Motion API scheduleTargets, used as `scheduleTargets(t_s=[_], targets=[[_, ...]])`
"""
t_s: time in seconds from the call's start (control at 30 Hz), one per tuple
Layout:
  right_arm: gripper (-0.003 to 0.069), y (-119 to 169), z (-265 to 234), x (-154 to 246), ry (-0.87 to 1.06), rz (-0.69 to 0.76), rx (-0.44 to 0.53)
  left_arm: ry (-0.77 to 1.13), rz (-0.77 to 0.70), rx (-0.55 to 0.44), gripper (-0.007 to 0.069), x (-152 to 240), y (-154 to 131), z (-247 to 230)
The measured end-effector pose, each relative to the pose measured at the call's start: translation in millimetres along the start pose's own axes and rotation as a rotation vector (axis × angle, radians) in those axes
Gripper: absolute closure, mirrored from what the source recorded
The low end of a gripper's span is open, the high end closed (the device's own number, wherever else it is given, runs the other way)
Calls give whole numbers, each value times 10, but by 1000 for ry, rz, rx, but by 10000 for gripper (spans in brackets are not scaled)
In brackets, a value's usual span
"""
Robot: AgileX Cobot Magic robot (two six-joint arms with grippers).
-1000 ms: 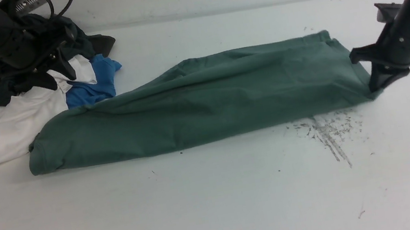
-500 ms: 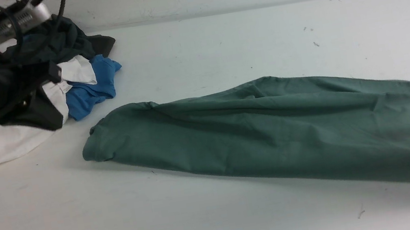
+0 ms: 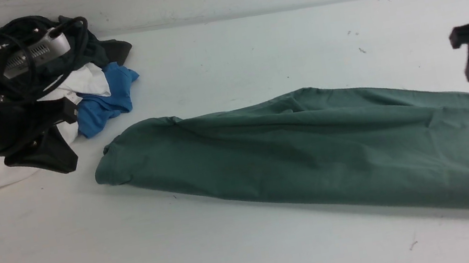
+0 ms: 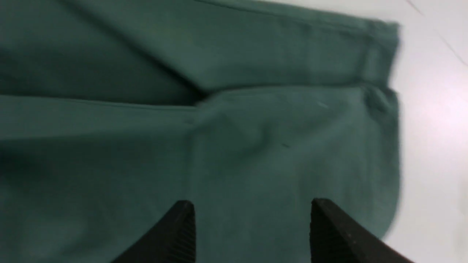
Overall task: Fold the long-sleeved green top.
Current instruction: Use both arms to drag the lower edge of the fabric forward and fold it over the upper edge
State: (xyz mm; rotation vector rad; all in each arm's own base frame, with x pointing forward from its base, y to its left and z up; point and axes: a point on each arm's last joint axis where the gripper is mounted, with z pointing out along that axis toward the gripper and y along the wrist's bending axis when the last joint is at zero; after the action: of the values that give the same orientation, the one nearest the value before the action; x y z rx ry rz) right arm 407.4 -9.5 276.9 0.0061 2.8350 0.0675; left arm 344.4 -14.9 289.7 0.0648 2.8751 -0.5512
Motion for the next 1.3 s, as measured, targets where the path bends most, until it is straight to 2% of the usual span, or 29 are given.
scheduleTargets(t_s=[0.03, 0.1, 0.13, 0.23, 0.37, 0.7, 0.83, 0.97, 1.1, 1.3], targets=[[255, 125, 60, -69, -11, -69, -61, 10, -4, 0, 629, -11, 17, 39], [253, 232, 151, -132, -16, -143, -100, 13, -8, 0, 629, -21, 29, 66], [252, 387, 293, -215, -15, -232, -149, 21, -14, 2, 629, -34, 46, 109], [251, 592, 618, -307, 28, -338, -179, 29, -20, 4, 629, -45, 63, 150], [251, 729, 939, -463, 34, -414, -165, 36, -24, 7, 629, -51, 71, 177], [254, 777, 1142, -631, 3, -400, -171, 30, -33, 27, 629, -58, 55, 180], [263, 766, 944, -627, -13, -326, -155, 30, -33, 28, 629, -58, 54, 180], [265, 757, 669, -563, -33, -326, -150, 30, -34, 28, 629, -58, 54, 180], [265, 756, 602, -485, -26, -415, -157, 28, -38, 36, 629, -60, 47, 180], [265, 766, 1029, -410, 57, -497, -197, 19, -39, 40, 629, -69, 44, 180]])
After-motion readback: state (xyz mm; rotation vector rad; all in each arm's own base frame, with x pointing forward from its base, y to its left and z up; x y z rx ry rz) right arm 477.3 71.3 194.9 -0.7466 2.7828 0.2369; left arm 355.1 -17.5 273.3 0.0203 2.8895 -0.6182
